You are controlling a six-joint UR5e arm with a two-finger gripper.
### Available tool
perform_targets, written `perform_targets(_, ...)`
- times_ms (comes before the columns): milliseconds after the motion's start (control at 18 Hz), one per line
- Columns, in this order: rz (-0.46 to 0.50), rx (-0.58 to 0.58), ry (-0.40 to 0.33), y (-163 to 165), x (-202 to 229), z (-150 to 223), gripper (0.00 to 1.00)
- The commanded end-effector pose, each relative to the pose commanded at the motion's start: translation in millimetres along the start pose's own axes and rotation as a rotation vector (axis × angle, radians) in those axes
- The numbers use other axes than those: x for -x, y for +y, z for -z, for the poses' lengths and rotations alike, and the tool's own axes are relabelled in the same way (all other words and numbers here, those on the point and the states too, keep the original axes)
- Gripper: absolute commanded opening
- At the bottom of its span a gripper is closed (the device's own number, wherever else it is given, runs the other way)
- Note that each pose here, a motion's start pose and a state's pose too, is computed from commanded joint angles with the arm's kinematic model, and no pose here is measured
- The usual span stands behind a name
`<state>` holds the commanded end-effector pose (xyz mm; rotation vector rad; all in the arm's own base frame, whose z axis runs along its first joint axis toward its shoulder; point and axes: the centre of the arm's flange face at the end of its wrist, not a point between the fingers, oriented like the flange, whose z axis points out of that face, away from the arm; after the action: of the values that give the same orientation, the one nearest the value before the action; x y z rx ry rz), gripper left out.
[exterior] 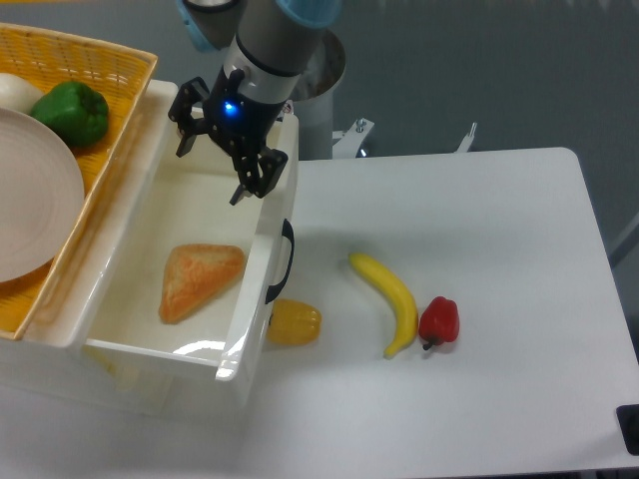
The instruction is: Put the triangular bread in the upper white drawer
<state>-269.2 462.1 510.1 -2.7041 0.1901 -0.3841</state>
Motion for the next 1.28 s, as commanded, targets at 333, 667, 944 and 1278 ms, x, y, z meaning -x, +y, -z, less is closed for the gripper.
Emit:
perform_targets(333, 0.015, 0.048, -0.072, 12.7, 25.1, 3.2, 1.00)
perform_targets(667, 0.057, 0.119, -0.155, 37.0, 50.5, 16.0, 1.00)
perform_targets(944, 0.006, 0.251, -0.231, 47.9, 62.0, 15.7, 1.00)
perform_targets(1278, -0.025, 0.317, -0.255, 54.2, 81.4, 6.2, 1.00)
